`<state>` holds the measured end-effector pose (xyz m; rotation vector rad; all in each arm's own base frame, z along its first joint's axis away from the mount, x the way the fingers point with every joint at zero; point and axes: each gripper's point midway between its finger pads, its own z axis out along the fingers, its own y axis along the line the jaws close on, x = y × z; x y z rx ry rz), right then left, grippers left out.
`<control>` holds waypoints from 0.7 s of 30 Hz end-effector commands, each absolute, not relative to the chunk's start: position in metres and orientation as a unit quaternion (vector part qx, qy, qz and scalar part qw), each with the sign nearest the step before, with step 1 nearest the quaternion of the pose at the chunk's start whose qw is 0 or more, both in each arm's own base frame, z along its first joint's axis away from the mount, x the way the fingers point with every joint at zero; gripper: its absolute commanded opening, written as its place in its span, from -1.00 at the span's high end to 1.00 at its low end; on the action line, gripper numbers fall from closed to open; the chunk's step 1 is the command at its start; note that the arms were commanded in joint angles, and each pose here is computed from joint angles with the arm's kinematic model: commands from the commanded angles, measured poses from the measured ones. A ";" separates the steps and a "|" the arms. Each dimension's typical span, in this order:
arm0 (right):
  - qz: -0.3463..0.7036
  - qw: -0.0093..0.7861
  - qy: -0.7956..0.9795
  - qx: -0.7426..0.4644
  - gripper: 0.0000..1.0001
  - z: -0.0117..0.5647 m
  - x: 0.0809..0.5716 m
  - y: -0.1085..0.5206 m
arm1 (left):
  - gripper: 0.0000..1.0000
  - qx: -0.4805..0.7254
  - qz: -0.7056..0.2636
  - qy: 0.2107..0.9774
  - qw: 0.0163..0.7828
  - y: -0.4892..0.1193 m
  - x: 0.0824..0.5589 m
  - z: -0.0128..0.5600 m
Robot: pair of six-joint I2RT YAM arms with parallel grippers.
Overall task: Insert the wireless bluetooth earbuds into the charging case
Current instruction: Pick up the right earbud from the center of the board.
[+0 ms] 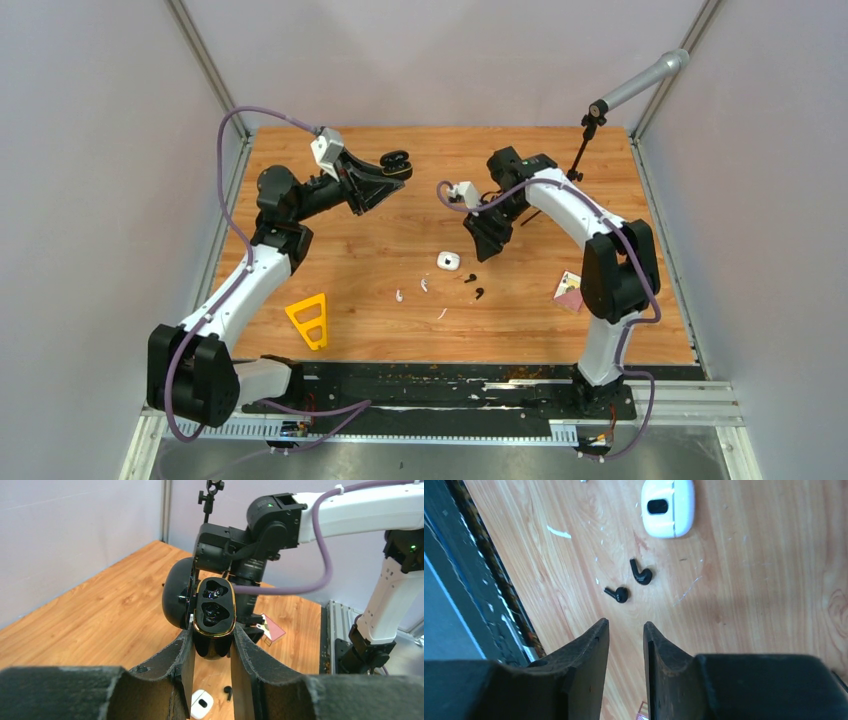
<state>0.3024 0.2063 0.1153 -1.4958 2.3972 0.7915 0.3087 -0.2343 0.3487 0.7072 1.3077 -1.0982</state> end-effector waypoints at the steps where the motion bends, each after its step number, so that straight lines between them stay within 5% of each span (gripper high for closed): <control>1: 0.238 0.174 0.762 -0.577 0.37 0.114 0.309 0.203 | 1.00 0.317 -0.461 0.551 0.619 -0.230 0.306 0.361; 5: 0.218 0.128 0.868 -0.428 0.36 0.099 0.317 0.204 | 1.00 0.313 -0.460 0.554 0.620 -0.230 0.312 0.363; 9: 0.207 0.090 0.869 -0.440 0.10 0.092 0.281 0.210 | 1.00 0.307 -0.458 0.559 0.619 -0.230 0.316 0.358; 15: 0.185 0.044 0.912 -0.364 0.29 0.072 0.257 0.215 | 1.00 0.302 -0.455 0.561 0.622 -0.229 0.317 0.357; 17: 0.144 0.050 0.927 -0.343 0.09 0.064 0.266 0.211 | 1.00 0.301 -0.454 0.563 0.621 -0.228 0.314 0.355; 21: 0.138 0.052 0.929 -0.340 0.07 0.059 0.274 0.214 | 1.00 0.297 -0.454 0.567 0.619 -0.227 0.313 0.351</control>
